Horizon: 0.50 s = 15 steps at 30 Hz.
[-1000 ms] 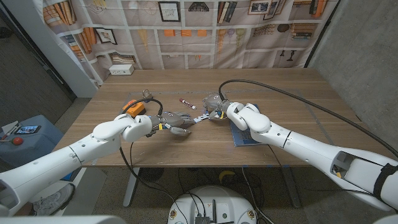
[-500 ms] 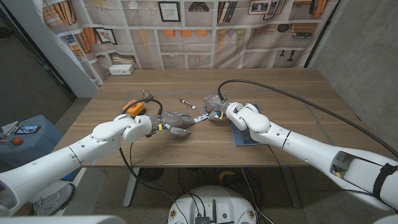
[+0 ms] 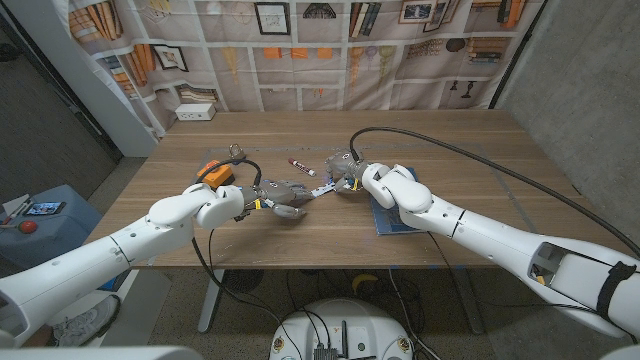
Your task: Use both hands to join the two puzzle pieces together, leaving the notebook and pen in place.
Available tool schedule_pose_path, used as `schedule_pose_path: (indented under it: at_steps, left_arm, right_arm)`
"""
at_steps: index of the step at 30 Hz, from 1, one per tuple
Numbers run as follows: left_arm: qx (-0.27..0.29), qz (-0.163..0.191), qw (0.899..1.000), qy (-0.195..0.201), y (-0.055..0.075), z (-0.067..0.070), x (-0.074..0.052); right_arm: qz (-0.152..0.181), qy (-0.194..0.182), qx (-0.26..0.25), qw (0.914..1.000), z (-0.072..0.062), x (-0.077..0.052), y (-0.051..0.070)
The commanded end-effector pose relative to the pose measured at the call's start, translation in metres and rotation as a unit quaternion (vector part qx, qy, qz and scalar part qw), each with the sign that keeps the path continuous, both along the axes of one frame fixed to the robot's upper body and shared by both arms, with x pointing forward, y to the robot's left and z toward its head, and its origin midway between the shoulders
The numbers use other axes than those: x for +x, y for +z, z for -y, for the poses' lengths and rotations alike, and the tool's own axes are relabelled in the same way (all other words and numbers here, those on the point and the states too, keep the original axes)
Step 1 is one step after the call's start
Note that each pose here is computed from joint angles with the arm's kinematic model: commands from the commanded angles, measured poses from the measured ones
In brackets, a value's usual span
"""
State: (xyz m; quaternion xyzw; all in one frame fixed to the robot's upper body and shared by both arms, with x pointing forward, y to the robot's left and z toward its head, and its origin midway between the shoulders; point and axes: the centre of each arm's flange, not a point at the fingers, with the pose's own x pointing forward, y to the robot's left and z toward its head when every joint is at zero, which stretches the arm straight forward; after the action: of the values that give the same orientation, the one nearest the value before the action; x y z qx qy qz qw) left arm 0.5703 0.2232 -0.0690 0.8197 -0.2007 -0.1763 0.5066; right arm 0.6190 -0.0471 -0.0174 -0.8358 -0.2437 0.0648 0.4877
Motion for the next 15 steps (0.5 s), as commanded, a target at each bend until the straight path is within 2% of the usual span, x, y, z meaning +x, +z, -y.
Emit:
schedule_pose_path:
  at_steps: [1,15]
  left_arm:
    - [-0.001,-0.003,1.0,0.003,-0.0011,-0.0014,0.0008]
    - [0.0,-0.002,1.0,0.002,-0.0015,-0.0028,0.0015]
  right_arm:
    - [-0.013,-0.014,0.0,0.9998,0.0015,0.0006,0.0003]
    - [-0.029,-0.016,-0.001,0.9995,0.0044,-0.0028,0.0015]
